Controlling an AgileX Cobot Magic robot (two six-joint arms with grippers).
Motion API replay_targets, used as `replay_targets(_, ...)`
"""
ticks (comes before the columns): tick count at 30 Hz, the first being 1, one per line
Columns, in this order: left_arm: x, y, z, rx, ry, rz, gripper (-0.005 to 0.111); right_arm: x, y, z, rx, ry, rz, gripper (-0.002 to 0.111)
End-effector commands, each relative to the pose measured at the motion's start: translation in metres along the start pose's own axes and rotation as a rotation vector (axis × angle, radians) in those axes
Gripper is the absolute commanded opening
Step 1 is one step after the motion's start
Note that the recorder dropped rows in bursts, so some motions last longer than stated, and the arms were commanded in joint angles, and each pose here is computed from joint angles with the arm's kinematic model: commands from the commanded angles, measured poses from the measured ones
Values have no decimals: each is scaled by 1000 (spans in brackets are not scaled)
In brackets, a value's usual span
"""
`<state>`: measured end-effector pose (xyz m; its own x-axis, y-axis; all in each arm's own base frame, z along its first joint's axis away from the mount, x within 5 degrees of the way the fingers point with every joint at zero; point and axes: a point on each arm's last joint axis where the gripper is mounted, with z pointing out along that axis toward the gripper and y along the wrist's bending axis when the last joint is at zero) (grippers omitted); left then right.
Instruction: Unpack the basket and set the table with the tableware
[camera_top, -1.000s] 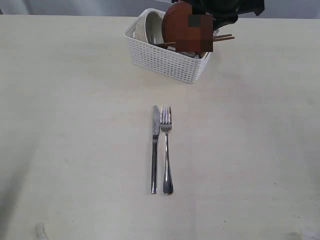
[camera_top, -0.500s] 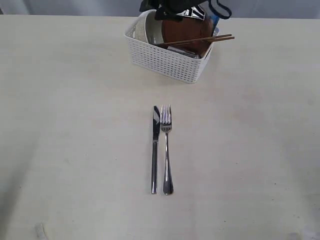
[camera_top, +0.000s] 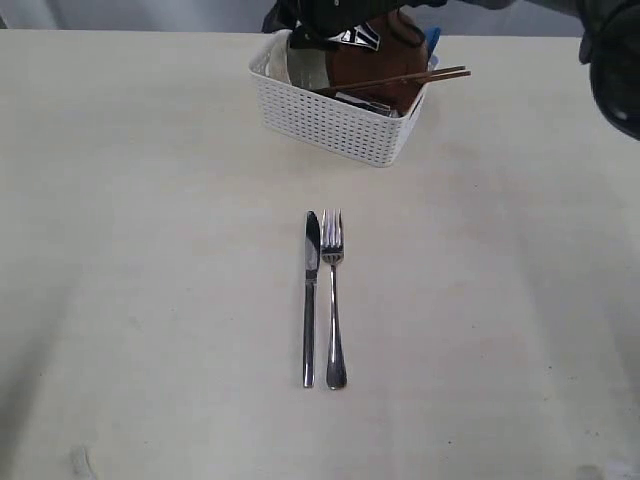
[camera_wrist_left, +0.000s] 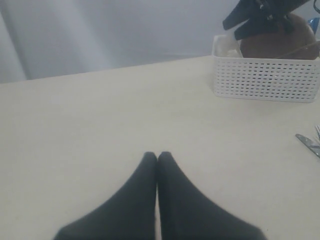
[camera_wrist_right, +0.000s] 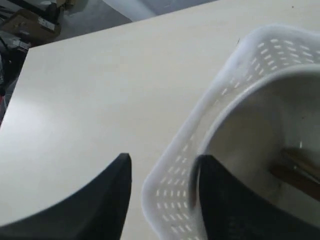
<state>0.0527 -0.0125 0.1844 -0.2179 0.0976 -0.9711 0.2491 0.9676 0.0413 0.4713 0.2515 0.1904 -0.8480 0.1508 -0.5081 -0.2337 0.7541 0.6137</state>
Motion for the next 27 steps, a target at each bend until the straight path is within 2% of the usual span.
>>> replay_targets(1,0,0,0,5,-1,4,0,0,-6,0,52,18,-41,42)
replay_targets(7,0,0,0,5,-1,4,0,1,-8,1,64,26,-33,42)
replay_targets(20,0,0,0,5,-1,4,0,19,-10,30,69,37,-33,41)
replay_targets(22,0,0,0,5,-1,4,0,19,-10,30,69,37,-33,35)
replay_targets(27,0,0,0,5,-1,4,0,15,-4,23,60,30,-41,0)
